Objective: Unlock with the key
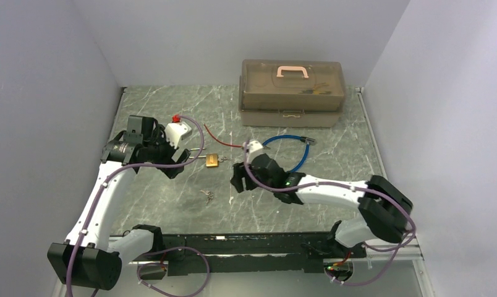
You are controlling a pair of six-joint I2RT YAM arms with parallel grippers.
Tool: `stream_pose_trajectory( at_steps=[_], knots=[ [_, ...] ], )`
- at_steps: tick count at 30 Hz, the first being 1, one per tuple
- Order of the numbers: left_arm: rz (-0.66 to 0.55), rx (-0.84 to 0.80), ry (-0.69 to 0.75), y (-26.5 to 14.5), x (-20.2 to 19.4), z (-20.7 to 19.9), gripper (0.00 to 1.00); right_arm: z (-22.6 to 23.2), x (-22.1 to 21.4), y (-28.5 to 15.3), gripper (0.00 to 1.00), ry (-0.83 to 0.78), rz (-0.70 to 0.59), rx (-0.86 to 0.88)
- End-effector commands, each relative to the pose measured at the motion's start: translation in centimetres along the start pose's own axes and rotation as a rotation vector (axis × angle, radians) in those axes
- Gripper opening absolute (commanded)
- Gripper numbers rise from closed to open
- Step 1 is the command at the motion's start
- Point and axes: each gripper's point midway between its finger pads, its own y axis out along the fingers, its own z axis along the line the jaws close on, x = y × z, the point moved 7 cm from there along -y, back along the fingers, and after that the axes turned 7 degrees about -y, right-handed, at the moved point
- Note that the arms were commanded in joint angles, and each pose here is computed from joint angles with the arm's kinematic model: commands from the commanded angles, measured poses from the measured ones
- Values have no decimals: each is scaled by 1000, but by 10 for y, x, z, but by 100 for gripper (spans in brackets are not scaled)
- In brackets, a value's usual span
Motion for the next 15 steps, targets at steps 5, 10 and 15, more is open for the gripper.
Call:
stream_pose_trajectory(
  at_steps=[5,10,15],
  knots=[
    [45,42,-94,0,2,16,99,80,23,52,68,-319,-90,308],
    [43,69,-127,-7,1,26,99,103,11,81,68,-394,-44,357],
    [44,81,-142,-11,-4,29,99,110,-4,101,65,-463,28,322]
  ],
)
